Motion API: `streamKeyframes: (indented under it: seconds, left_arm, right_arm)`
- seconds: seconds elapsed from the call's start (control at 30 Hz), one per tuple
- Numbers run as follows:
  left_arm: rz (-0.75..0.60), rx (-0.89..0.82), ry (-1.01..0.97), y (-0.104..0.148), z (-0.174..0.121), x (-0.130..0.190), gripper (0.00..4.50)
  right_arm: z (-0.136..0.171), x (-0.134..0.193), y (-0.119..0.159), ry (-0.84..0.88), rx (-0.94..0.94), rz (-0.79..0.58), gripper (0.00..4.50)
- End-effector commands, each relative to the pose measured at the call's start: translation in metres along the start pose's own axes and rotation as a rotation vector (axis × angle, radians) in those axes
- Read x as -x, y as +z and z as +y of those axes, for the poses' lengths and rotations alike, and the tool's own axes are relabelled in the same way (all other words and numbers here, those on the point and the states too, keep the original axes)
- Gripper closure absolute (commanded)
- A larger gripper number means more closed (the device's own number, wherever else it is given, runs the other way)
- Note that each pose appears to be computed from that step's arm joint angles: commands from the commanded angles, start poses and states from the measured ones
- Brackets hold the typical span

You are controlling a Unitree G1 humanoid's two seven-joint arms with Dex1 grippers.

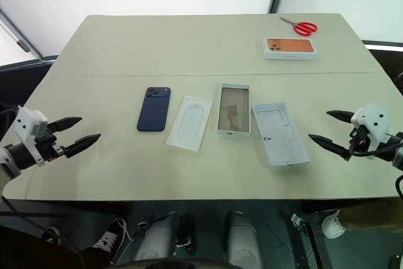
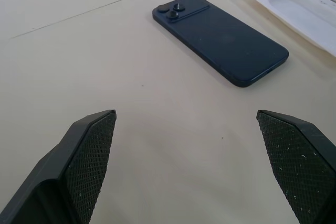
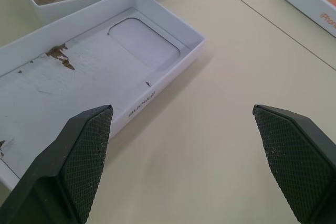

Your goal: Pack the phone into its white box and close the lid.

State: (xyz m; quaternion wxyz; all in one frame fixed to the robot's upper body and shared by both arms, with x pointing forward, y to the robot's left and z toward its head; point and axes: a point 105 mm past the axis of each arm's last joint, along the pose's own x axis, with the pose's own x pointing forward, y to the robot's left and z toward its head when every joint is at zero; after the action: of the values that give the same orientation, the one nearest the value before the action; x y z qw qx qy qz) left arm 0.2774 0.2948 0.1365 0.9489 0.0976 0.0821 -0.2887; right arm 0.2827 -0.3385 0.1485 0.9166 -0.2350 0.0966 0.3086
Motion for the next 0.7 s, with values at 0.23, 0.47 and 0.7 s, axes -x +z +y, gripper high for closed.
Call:
streamKeyframes:
  seconds: [0.23, 0.47, 0.7]
  left_arm:
    - [-0.047, -0.035, -0.018, 0.016, -0.001, -0.004, 0.00]
    - [-0.055, -0.037, -0.019, 0.019, 0.000, -0.005, 0.00]
    - [-0.060, -0.034, -0.026, 0.022, -0.001, -0.011, 0.00]
  right_arm:
    - [-0.006, -0.003, 0.022, -0.031, 0.057, -0.052, 0.05]
    - [-0.003, -0.011, 0.030, -0.016, 0.075, -0.073, 0.05]
    - [-0.001, -0.016, 0.030, -0.009, 0.075, -0.081, 0.05]
